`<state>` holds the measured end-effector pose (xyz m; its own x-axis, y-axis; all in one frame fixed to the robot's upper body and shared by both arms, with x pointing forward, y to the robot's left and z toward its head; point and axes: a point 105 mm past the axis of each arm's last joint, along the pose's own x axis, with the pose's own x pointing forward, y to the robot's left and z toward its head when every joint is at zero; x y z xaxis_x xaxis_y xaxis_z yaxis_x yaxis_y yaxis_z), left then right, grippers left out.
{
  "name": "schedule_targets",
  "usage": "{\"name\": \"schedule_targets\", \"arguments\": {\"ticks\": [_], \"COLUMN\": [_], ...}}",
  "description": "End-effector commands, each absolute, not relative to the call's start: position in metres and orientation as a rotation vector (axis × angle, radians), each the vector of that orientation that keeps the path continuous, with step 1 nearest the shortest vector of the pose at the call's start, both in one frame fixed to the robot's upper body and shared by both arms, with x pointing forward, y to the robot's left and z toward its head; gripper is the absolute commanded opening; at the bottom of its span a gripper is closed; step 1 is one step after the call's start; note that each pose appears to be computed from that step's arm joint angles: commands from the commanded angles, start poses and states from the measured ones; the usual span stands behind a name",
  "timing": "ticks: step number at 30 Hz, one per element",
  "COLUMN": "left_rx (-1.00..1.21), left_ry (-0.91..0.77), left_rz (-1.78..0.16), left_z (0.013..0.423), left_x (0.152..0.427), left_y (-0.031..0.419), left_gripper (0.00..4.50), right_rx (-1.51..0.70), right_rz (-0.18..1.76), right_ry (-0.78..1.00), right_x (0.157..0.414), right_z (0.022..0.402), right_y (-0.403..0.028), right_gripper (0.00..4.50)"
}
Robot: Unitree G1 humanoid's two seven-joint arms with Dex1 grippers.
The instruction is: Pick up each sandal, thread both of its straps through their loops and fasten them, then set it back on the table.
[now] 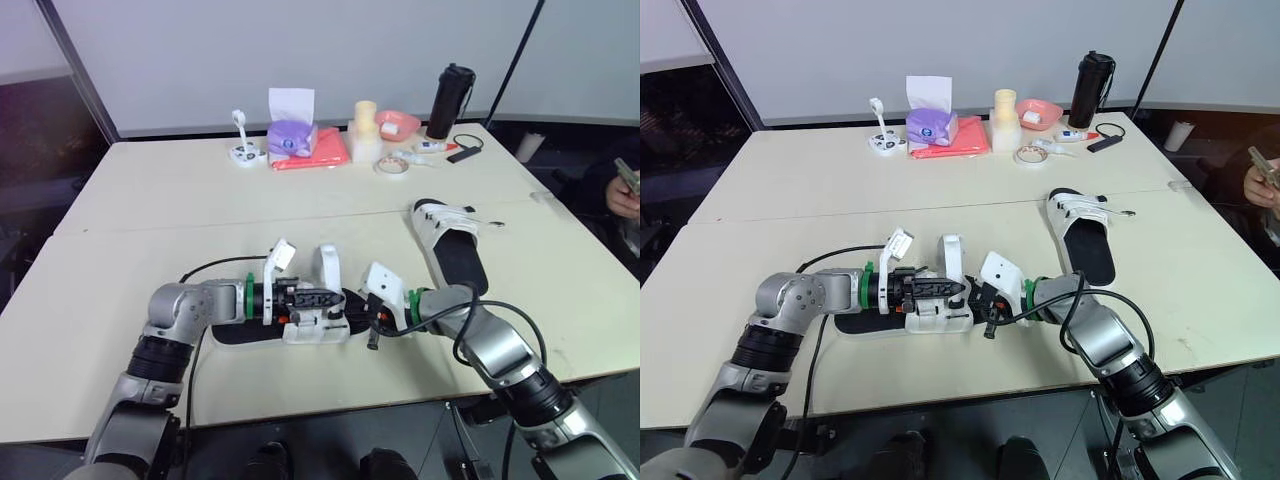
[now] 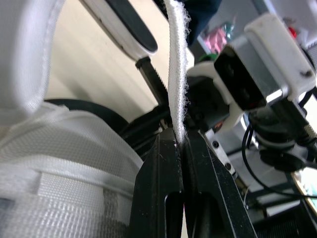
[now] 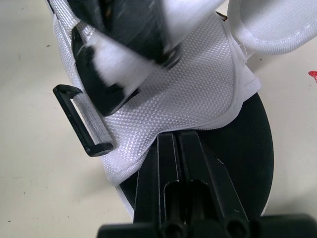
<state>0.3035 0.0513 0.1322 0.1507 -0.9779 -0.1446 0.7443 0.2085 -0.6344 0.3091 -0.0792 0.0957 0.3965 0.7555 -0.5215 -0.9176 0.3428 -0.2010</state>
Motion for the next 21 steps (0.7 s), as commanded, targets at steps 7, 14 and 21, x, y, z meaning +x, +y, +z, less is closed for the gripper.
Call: {"name": "schedule_targets", "arguments": {"ticks": [7, 14, 21], "left_rx": [-0.337, -0.271, -0.299], "left_ry": [0.642, 0.620, 0.589], "left_rz": [-1.384, -1.373, -1.364], "left_z": [0.123, 0.111, 0.107], "left_x": [0.284, 0.282, 0.279], "left_y": [0.044, 0.040, 0.035], "left_gripper": [0.08, 0.08, 0.08], "right_rx": [-0.521, -0.526, -0.523], "right_rz": [1.093, 1.093, 1.090], "right_ry": [0.462, 0.461, 0.464], "right_x": [0.306, 0.306, 0.305], "right_z": [0.073, 0.072, 0.071], "right_y": [-0.085, -0.086, -0.086], "right_gripper": [0.00, 0.00, 0.00]}}
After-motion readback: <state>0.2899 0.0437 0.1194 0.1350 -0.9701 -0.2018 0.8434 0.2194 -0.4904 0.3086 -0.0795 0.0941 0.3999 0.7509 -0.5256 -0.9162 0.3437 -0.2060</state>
